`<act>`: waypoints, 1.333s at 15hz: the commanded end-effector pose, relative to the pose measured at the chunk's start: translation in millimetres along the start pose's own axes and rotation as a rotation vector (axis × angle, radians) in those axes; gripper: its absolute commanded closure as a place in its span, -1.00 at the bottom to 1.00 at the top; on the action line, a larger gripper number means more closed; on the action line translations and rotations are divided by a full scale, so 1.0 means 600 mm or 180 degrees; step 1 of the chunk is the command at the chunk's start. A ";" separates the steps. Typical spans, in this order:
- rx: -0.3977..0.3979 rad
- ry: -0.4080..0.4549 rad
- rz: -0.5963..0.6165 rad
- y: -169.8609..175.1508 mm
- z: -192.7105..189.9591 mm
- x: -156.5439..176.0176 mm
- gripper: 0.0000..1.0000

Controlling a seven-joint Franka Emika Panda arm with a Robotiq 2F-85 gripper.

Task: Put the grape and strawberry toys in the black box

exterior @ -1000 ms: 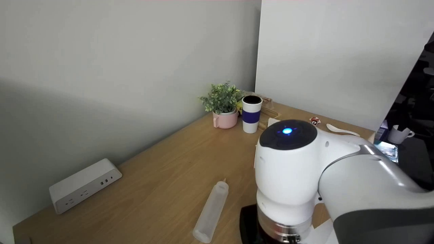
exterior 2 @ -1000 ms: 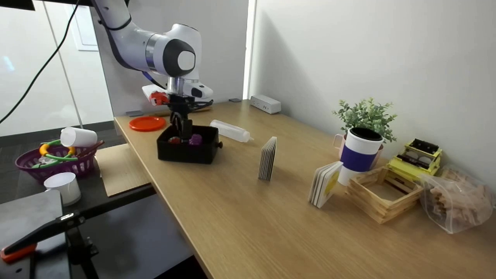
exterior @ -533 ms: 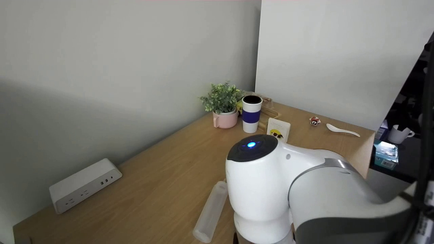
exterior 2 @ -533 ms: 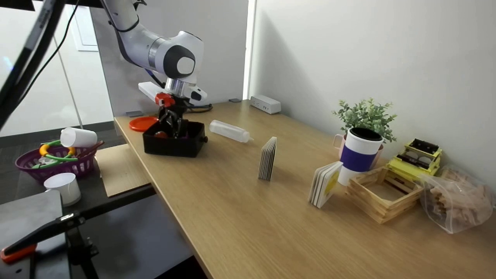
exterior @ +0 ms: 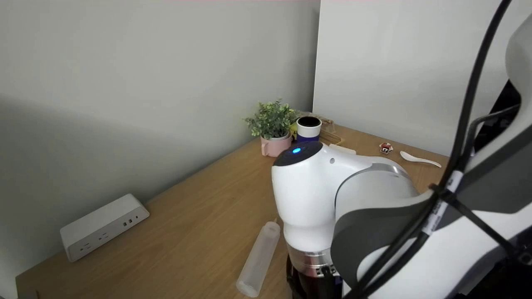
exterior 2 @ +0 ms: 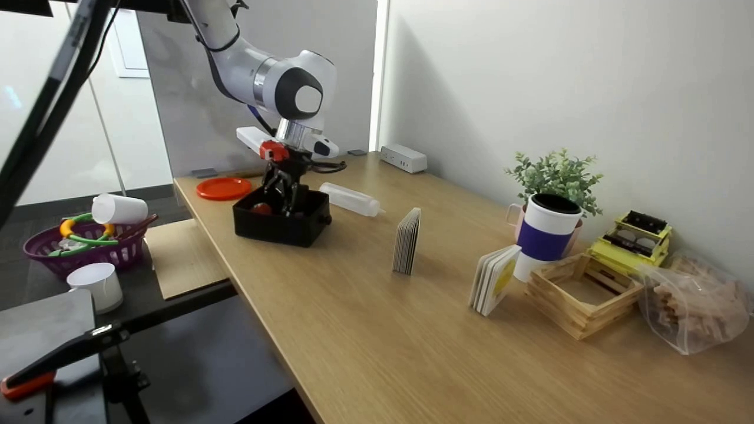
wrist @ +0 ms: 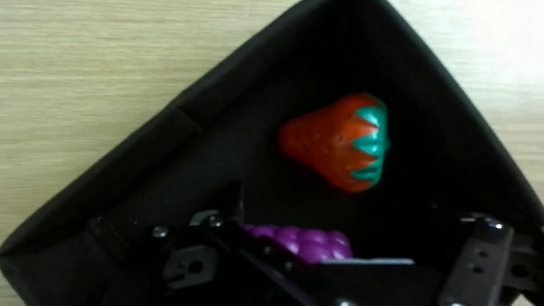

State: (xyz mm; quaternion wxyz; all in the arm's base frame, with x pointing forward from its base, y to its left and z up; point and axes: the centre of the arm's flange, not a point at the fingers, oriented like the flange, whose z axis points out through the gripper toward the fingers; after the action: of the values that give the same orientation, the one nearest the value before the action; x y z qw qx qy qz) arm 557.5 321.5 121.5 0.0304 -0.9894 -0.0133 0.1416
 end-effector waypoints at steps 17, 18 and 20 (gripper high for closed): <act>-0.0636 0.0651 0.0944 0.030 -0.161 -0.172 -1.00; -0.0714 0.0731 0.1032 0.024 -0.177 -0.190 -1.00; -0.0889 0.0842 0.1211 0.013 -0.207 -0.224 -1.00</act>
State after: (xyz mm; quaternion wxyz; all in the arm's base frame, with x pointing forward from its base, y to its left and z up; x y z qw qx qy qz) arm 497.7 307.7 240.4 -0.0898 -0.9872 0.1283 0.0296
